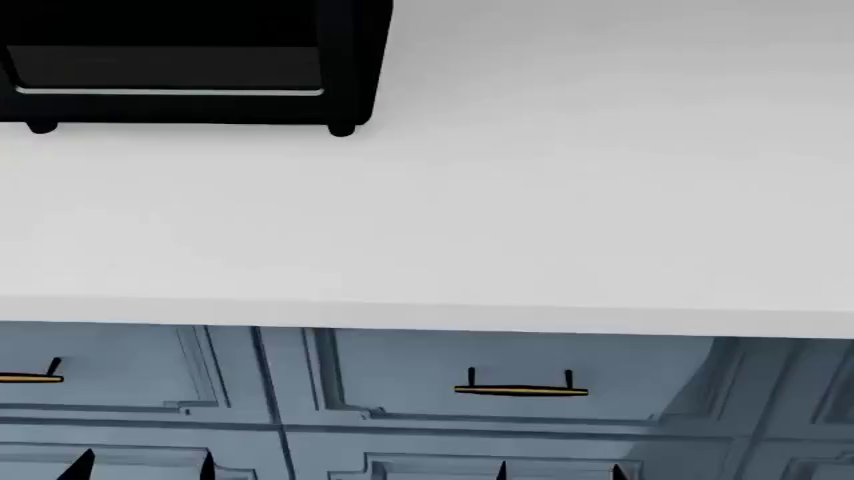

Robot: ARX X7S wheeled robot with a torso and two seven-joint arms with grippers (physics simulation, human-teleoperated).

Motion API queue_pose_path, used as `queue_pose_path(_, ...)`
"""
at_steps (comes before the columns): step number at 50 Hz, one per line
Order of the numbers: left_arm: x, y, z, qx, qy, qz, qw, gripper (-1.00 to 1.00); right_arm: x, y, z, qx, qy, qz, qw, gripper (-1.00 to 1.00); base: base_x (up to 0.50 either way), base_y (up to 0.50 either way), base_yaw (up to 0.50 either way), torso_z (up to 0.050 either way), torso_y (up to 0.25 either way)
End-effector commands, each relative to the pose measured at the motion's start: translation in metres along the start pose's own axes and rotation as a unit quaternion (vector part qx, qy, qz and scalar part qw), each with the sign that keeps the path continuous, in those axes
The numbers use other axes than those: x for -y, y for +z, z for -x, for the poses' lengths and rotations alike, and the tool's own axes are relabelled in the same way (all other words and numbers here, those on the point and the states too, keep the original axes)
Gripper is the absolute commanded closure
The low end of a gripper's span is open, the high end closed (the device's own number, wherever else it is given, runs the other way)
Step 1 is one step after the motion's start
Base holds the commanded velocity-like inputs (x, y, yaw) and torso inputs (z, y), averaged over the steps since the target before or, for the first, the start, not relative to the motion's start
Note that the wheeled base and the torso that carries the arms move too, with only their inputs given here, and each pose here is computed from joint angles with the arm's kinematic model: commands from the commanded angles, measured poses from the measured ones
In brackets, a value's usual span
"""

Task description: Turn on the toaster oven by setting the timer.

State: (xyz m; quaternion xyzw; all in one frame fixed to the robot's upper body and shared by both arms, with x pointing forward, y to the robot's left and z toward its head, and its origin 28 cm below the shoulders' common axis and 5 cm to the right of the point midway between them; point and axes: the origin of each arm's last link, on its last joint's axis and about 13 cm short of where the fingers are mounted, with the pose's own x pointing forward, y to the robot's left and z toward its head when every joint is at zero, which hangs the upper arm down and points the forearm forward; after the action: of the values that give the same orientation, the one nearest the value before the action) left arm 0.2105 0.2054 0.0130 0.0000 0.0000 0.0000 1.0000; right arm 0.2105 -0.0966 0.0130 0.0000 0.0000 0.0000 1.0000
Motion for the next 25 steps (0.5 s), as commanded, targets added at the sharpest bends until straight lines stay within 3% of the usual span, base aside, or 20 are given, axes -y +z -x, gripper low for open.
queue_pose_path(1,0.0,-0.002,-0.001,0.0,0.0,0.0,1.0,-1.0,0.0,-0.002,-0.001,0.0,0.0,0.0,1.0,-1.0,0.0,0.0,0.0,0.0,0.0)
queue_pose_path(4,0.0,-0.001,0.002,-0.004,-0.002,0.012,1.0,-1.0,-0.002,-0.003,-0.002,0.004,0.002,0.004,1.0,-1.0,0.0,0.0,0.0,0.0,0.0)
queue_pose_path(7,0.0,0.003,0.009,0.018,-0.001,-0.002,1.0,-1.0,-0.003,-0.002,-0.004,0.005,0.006,0.007,1.0,-1.0,0.0,0.0,0.0,0.0,0.0)
queue_pose_path(8,-0.001,0.005,0.012,0.026,-0.009,0.026,0.999,-1.0,-0.005,-0.002,-0.005,0.004,0.008,0.007,1.0,-1.0,0.0,0.0,0.0,0.034,0.0)
queue_pose_path(15,0.0,0.017,0.013,0.039,-0.018,0.01,0.999,-1.0,-0.006,0.003,-0.008,0.004,0.009,0.02,1.0,-1.0,0.0,0.0,0.0,0.05,0.0)
queue_pose_path(25,-0.001,0.014,0.01,0.023,-0.019,0.035,0.999,-1.0,-0.009,0.004,-0.013,0.002,0.014,0.026,1.0,-1.0,0.0,0.0,0.0,0.05,0.0)
